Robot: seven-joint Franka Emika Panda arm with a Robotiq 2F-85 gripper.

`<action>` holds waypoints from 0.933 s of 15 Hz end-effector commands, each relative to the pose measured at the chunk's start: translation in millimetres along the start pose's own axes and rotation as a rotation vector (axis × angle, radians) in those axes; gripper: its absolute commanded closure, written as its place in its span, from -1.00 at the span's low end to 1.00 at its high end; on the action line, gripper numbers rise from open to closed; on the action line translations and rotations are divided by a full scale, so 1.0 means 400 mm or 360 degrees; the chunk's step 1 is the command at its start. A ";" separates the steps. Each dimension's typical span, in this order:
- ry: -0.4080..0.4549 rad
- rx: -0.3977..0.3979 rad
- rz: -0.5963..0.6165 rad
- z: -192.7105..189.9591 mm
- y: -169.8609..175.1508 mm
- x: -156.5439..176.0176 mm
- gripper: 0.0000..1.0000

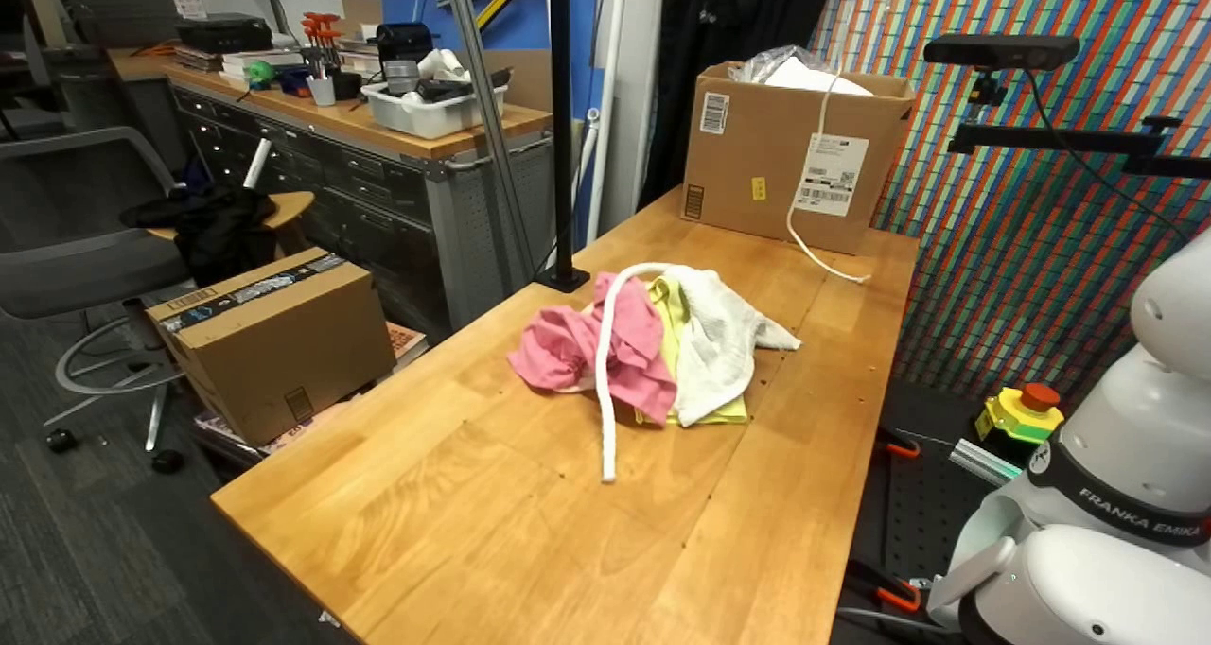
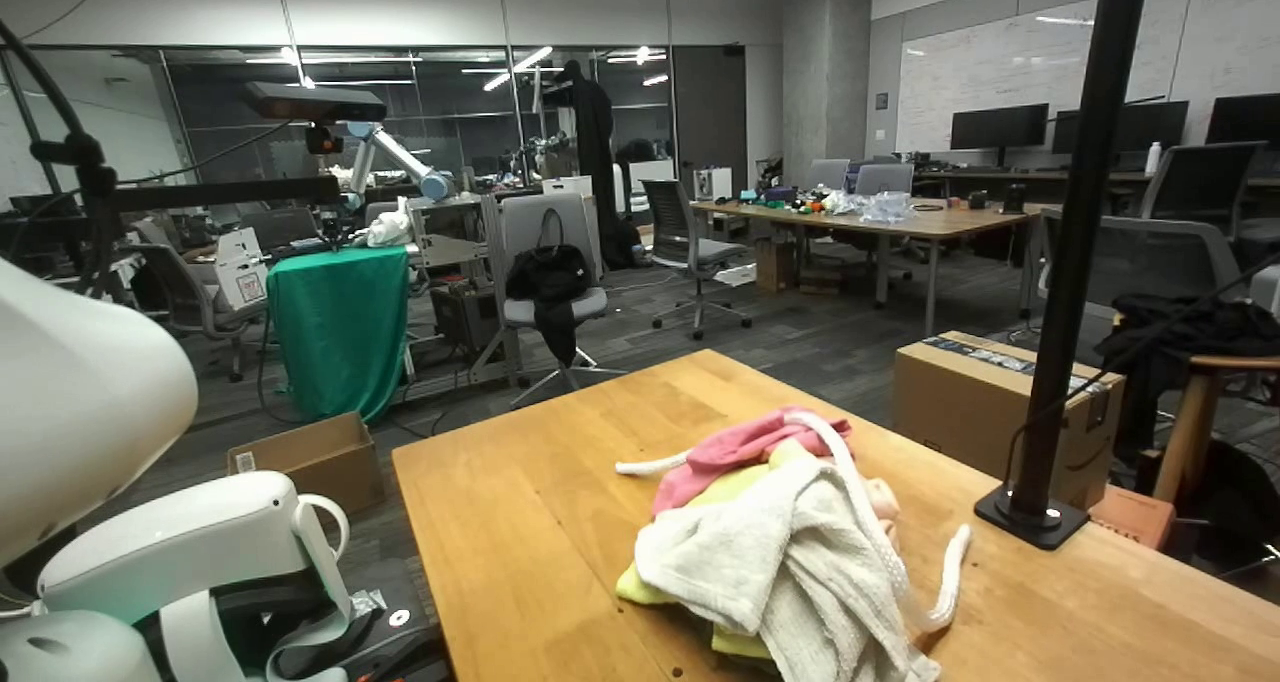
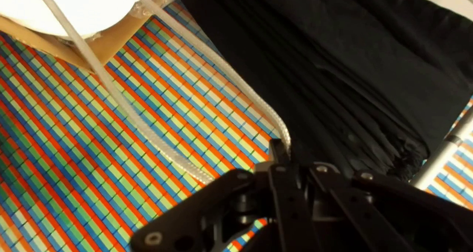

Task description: Separate the clothes and ropes

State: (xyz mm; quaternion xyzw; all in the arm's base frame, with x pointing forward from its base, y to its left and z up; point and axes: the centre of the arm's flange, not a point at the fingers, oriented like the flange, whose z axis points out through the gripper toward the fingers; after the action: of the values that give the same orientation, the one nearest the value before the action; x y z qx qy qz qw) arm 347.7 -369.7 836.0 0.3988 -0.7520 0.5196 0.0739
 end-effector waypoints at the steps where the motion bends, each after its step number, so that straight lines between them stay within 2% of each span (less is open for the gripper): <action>1: -0.0043 -0.0023 -0.0036 0.049 -0.055 -0.035 0.84; 7: -0.0052 -0.0129 -0.0078 0.141 -0.041 -0.078 0.84; 14: -0.0056 -0.0339 -0.0274 0.247 0.030 -0.101 0.84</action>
State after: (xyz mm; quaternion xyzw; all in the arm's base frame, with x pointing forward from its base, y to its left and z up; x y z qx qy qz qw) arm 396.9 -421.0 759.9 0.4478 -0.7711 0.4333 0.1308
